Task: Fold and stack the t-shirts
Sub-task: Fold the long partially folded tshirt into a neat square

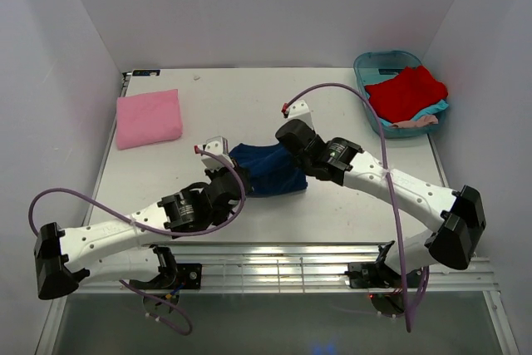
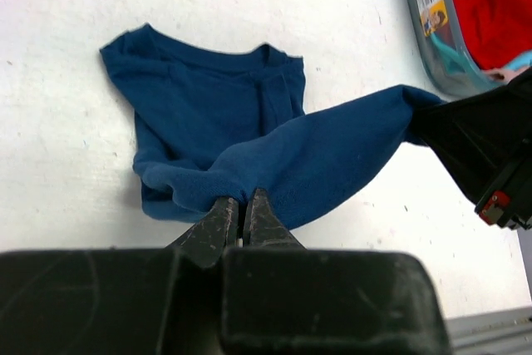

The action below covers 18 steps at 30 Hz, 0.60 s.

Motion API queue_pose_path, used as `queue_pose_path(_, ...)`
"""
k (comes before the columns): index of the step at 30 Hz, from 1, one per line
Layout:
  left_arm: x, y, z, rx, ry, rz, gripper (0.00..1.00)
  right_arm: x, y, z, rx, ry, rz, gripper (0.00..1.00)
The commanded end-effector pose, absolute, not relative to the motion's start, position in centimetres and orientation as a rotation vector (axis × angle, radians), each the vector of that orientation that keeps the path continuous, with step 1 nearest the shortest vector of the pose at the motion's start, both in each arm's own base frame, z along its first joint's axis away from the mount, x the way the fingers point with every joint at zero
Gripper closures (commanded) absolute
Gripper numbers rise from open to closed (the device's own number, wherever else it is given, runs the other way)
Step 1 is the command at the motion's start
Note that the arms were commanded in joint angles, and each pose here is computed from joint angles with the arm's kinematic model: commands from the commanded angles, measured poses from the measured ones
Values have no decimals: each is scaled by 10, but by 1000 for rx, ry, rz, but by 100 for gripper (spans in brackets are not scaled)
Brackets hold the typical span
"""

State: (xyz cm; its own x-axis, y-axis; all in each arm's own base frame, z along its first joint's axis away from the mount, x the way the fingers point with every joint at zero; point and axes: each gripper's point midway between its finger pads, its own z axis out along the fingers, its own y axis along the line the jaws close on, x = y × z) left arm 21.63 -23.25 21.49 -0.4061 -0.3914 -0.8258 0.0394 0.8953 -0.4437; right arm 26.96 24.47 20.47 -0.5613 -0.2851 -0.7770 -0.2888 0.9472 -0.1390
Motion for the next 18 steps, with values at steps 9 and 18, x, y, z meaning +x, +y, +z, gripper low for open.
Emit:
queue_pose_path(9,270,-211,218,-301,1856,-436,100,324,268,218,-467,2094,0,92)
queue_pose_path(18,309,-226,185,-251,1932,-442,100,370,273,202,-479,2107,-37,92)
